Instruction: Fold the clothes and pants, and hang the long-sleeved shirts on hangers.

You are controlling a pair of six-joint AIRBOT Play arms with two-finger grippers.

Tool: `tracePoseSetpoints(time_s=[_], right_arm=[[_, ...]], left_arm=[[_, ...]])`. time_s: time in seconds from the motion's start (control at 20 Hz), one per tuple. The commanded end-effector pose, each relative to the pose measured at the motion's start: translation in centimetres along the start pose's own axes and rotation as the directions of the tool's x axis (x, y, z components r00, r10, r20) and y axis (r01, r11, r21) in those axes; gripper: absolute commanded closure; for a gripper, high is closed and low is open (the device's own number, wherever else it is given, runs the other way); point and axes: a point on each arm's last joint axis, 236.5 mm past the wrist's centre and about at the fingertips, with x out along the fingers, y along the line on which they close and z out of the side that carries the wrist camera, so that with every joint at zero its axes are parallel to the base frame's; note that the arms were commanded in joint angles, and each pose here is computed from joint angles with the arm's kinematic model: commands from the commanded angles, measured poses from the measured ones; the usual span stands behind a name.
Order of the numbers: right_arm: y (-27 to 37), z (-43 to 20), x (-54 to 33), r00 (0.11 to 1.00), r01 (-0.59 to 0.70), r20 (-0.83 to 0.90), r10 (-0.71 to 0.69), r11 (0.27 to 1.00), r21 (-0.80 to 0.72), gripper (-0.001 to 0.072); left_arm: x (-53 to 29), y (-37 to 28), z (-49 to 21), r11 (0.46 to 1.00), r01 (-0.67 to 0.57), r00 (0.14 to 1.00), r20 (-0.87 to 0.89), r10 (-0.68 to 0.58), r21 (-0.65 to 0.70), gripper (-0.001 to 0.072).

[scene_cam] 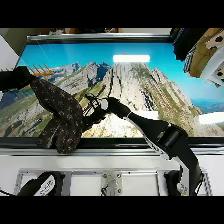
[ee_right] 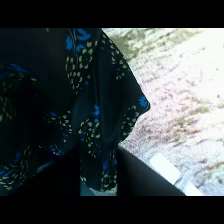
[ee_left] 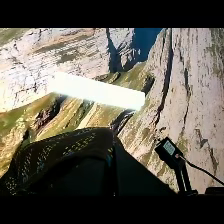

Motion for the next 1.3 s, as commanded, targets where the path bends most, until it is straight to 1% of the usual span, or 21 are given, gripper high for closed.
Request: tracePoseSetpoints(time_s=[0.0,0.05,0.1,0.15,0.2,0.25,0.3,0.4,0.5,0.55,0.6,0.65,0.7,0.75,0.8,0.95,1.0,1.1,1.15,1.2,1.25], right_arm=[[0.0,-0.1,-0.2,1.0,0.003,-0.015,-0.003,0.999,-0.036,0.0703],[-0.7,0.6,-1.9,1.0,0.027,0.004,-0.027,0.998,-0.052,0.0703],[-6.6,4.0,-11.9,0.968,0.237,0.116,-0.224,0.966,-0.108,0.0703],[-11.1,5.2,-18.8,0.914,0.382,0.183,-0.361,0.92,-0.091,0.0704],[-14.4,5.6,-24.2,0.862,0.474,0.23,-0.452,0.879,-0.046,0.0704],[-17.1,5.8,-28.7,0.816,0.527,0.272,-0.51,0.85,0.013,0.0704],[-19.4,5.7,-32.7,0.781,0.543,0.31,-0.542,0.835,0.091,0.0704],[-23.7,4.9,-37.9,0.728,0.528,0.345,-0.592,0.806,0.268,0.0704],[-27.2,4.1,-40.4,0.698,0.487,0.351,-0.624,0.774,0.406,0.0701],[-28.0,4.1,-41.0,0.698,0.442,0.369,-0.614,0.774,0.453,0.0678],[-28.3,4.3,-41.6,0.706,0.374,0.399,-0.585,0.787,0.491,0.0466],[-28.1,4.6,-42.2,0.716,0.296,0.438,-0.544,0.804,0.516,0.016],[-27.8,4.6,-43.0,0.722,0.234,0.468,-0.51,0.816,0.528,0.0086],[-27.6,4.0,-43.8,0.731,0.205,0.475,-0.49,0.821,0.533,0.0117],[-27.6,2.8,-44.2,0.744,0.214,0.451,-0.493,0.816,0.537,0.0152],[-28.0,-3.9,-41.9,0.817,0.289,0.264,-0.512,0.76,0.582,0.0152],[-27.9,-5.7,-40.1,0.838,0.269,0.232,-0.494,0.744,0.612,0.0152],[-27.3,-8.8,-35.1,0.878,0.182,0.211,-0.43,0.708,0.683,0.015],[-27.0,-9.8,-32.2,0.894,0.114,0.223,-0.389,0.678,0.726,0.0128],[-26.6,-10.4,-29.5,0.906,0.043,0.244,-0.347,0.648,0.76,0.0073],[-26.2,-10.8,-27.0,0.913,-0.024,0.269,-0.307,0.617,0.787,0.0052]], left_arm=[[0.0,-0.6,0.0,1.0,0.014,1.0,0.003,-0.014,0.005,0.0695],[-0.4,-0.8,0.3,1.0,0.015,1.0,0.02,-0.016,0.01,0.0695],[-3.2,-2.1,1.4,0.999,0.023,0.993,0.111,-0.027,0.041,0.0695],[-4.7,-2.8,1.4,0.998,0.024,0.99,0.139,-0.032,0.06,0.0695],[-5.7,-3.1,0.9,0.997,0.021,0.989,0.141,-0.032,0.075,0.0695],[-6.1,-3.3,0.3,0.997,0.024,0.989,0.141,-0.034,0.076,0.0695],[-5.9,-3.2,-0.8,0.997,0.031,0.99,0.135,-0.04,0.069,0.0695],[-4.0,-3.2,-3.8,0.997,0.05,0.995,0.087,-0.055,0.058,0.0695],[-0.8,-4.0,-7.7,0.995,0.089,0.996,0.014,-0.09,0.052,0.0696],[0.8,-4.7,-9.4,0.992,0.11,0.994,-0.018,-0.109,0.061,0.0695],[2.6,-5.5,-10.9,0.988,0.131,0.991,-0.044,-0.128,0.076,0.0695],[4.3,-6.0,-12.0,0.986,0.143,0.989,-0.061,-0.138,0.088,0.0695],[6.0,-6.4,-13.0,0.984,0.149,0.987,-0.082,-0.141,0.096,0.0695],[7.4,-6.5,-13.9,0.984,0.148,0.984,-0.112,-0.137,0.096,0.0695],[8.7,-6.2,-14.8,0.986,0.141,0.98,-0.153,-0.127,0.086,0.0695],[11.4,-4.6,-16.6,0.993,0.101,0.968,-0.236,-0.085,0.055,0.0695],[11.9,-4.1,-16.9,0.995,0.089,0.965,-0.252,-0.075,0.045,0.0695],[12.6,-3.6,-17.4,0.996,0.079,0.96,-0.271,-0.065,0.039,0.0695],[12.8,-3.5,-17.5,0.996,0.077,0.959,-0.277,-0.063,0.038,0.0695],[12.9,-3.5,-17.6,0.997,0.075,0.958,-0.28,-0.061,0.037,0.0695],[12.9,-3.5,-17.7,0.997,0.074,0.957,-0.282,-0.061,0.036,0.0695]])
